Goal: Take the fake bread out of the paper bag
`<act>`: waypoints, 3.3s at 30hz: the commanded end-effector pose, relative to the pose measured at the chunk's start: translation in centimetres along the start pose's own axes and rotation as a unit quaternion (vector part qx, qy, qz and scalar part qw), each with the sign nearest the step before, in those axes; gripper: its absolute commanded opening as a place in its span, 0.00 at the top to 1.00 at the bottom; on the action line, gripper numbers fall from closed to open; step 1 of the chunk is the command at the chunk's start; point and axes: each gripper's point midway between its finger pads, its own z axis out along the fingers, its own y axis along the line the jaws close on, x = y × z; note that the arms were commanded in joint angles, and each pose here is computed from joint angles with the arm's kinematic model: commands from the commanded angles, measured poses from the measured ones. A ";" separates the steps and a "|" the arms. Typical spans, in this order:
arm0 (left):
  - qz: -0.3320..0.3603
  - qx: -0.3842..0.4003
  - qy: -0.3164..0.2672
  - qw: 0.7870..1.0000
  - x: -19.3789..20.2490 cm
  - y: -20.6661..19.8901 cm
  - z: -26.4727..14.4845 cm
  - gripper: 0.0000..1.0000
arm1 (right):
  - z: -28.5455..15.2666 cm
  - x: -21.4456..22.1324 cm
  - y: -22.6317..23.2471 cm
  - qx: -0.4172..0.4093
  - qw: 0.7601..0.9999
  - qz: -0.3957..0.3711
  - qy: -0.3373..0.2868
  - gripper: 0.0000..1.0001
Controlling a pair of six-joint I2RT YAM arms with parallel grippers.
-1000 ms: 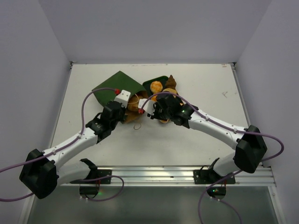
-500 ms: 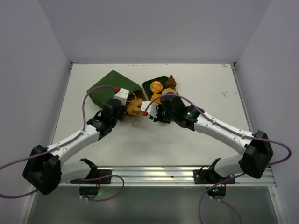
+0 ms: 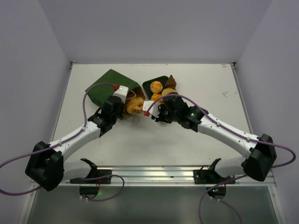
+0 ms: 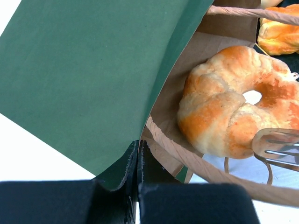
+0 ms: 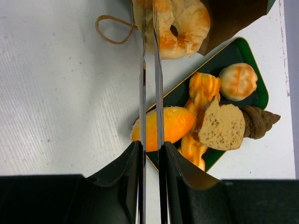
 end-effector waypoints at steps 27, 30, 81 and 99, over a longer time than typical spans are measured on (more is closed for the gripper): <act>-0.043 -0.009 0.004 0.999 -4.9 1.5 5.0 1.00 | -7.2 2.4 -5.5 0.096 0.995 0.039 -0.004 1.00; -0.044 -0.010 -0.003 0.999 -5.6 1.9 4.8 1.00 | -7.5 4.1 -6.9 0.115 0.991 0.060 0.011 1.00; -0.050 0.024 -0.031 0.998 -6.7 3.7 -0.8 1.00 | -6.1 7.8 -9.5 0.125 0.979 0.163 -0.009 0.57; -0.255 0.109 -0.063 0.959 -15.4 12.5 -0.3 1.00 | -7.6 5.0 -9.5 0.103 0.971 0.201 -0.076 0.60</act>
